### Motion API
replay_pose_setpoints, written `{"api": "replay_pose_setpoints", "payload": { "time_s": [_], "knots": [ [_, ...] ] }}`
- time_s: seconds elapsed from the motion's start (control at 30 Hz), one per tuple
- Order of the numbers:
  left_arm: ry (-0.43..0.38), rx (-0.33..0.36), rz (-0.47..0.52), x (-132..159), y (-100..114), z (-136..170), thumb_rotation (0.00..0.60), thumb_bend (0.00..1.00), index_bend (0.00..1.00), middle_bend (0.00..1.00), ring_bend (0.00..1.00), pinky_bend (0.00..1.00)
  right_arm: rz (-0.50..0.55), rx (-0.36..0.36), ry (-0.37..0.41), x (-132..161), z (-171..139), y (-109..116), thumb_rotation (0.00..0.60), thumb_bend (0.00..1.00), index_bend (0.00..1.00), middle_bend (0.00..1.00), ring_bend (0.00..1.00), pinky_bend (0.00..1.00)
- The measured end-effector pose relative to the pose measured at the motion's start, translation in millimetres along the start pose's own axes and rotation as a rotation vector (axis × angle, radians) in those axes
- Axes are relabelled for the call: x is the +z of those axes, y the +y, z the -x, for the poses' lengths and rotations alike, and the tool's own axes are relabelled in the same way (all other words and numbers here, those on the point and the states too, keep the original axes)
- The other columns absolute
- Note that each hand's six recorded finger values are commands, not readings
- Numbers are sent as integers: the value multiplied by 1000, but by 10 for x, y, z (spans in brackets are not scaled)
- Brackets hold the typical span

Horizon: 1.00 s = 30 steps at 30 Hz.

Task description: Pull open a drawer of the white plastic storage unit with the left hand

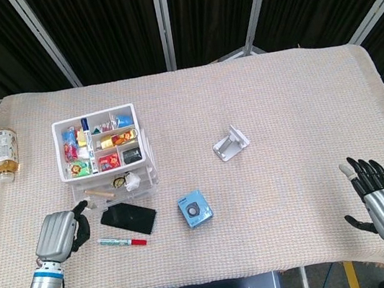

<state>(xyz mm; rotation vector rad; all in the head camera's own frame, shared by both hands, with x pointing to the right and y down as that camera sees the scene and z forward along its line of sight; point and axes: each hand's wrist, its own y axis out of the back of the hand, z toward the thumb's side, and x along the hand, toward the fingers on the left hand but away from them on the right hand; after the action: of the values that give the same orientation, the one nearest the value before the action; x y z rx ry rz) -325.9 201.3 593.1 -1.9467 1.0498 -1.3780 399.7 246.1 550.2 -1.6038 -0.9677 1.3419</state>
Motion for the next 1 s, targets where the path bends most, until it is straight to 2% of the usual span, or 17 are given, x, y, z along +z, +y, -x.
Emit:
{"api": "replay_pose_setpoints", "payload": {
  "time_s": [0.43, 0.57, 0.67, 0.8, 1.0],
  "knots": [
    [-31, 4, -8, -15, -54, 254, 600, 845, 408, 845, 807, 637, -2, 5, -1, 1, -2, -8, 600, 13, 0, 0, 0, 0],
    [-34, 27, -14, -32, -22, 291, 600, 835, 373, 845, 807, 637, -3, 6, 0, 3, -3, -10, 600, 14, 0, 0, 0, 0],
    [-28, 32, -20, -53, -8, 296, 600, 789, 336, 845, 807, 637, -3, 5, 0, 3, -3, -10, 600, 13, 0, 0, 0, 0],
    [-22, 50, -28, -70, 29, 284, 600, 670, 281, 845, 807, 637, -5, 6, -1, 3, -3, -15, 600, 13, 0, 0, 0, 0],
    [-19, 65, -33, -74, 81, 285, 600, 657, 265, 845, 807, 637, -4, 5, -1, 3, -1, -13, 600, 13, 0, 0, 0, 0]
  ]
}}
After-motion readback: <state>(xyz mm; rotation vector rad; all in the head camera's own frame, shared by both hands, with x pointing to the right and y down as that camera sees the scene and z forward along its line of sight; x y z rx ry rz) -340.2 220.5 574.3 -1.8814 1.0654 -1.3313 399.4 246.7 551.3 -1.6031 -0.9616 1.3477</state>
